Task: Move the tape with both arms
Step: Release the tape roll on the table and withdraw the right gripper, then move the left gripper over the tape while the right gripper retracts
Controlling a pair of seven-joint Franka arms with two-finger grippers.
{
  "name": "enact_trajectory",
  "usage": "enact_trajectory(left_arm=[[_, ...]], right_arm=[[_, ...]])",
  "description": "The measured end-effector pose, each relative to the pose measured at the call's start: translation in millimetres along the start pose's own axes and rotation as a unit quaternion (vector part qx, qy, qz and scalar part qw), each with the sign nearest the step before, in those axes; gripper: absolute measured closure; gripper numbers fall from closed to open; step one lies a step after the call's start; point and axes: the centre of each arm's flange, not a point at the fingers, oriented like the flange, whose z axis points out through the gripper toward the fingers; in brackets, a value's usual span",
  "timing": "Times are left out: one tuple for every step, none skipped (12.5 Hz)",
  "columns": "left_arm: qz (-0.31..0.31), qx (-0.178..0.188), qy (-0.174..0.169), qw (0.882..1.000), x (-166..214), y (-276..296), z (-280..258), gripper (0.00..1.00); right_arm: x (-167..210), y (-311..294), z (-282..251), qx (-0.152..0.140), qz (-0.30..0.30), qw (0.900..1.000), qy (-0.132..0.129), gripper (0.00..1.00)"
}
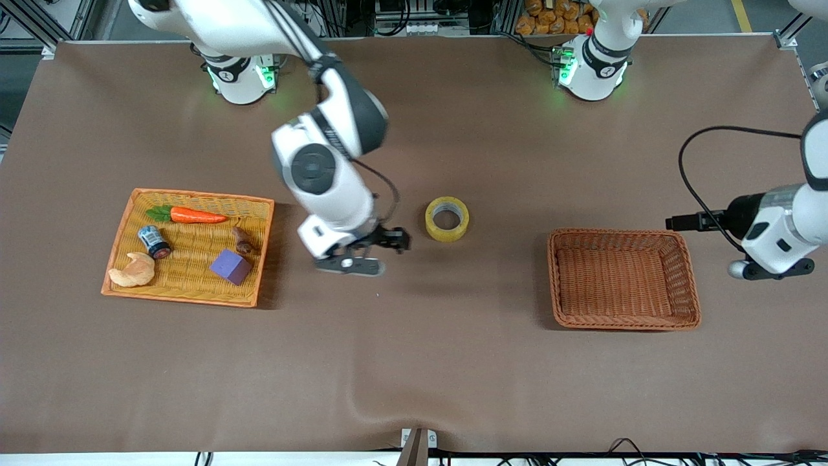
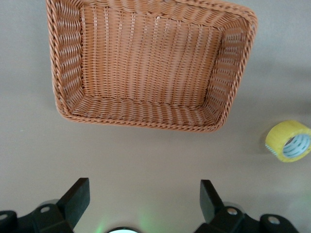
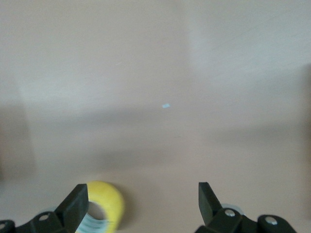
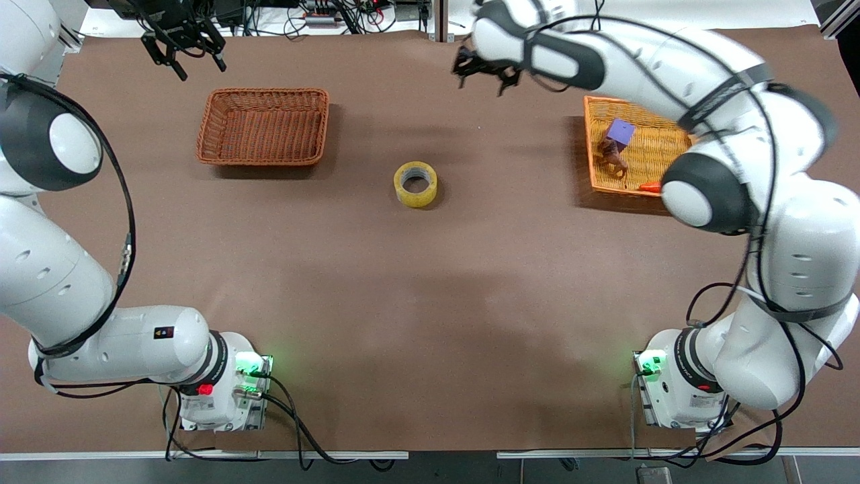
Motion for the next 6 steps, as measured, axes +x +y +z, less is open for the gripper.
enact_trajectory(left_arm=[[-0.007, -0.024, 0.0, 1.0, 6, -10, 4, 0.0], [-0.013, -0.043, 0.004, 0.999, 11, -14, 5, 0.0], [-0.021, -0.051, 0.01, 0.998, 15, -16, 6, 0.0], [-0.031, -0.053, 0.016, 0.998, 21, -18, 9, 0.0], [-0.039, -0.054, 0.025, 0.997, 30, -19, 16, 0.0], [-0.044, -0.061, 0.034, 0.997, 41, -15, 27, 0.0]], right_arm=[[5, 37, -13, -0.002, -0.031, 0.999, -0.004, 0.0], [11, 82, -24, -0.003, -0.054, 0.998, -0.01, 0.0], [16, 129, -39, 0.0, -0.066, 0.998, -0.012, 0.0], [18, 175, -57, 0.002, -0.076, 0.997, -0.017, 0.0], [16, 216, -77, -0.001, -0.085, 0.996, -0.026, 0.0], [13, 250, -99, -0.011, -0.09, 0.995, -0.031, 0.0]])
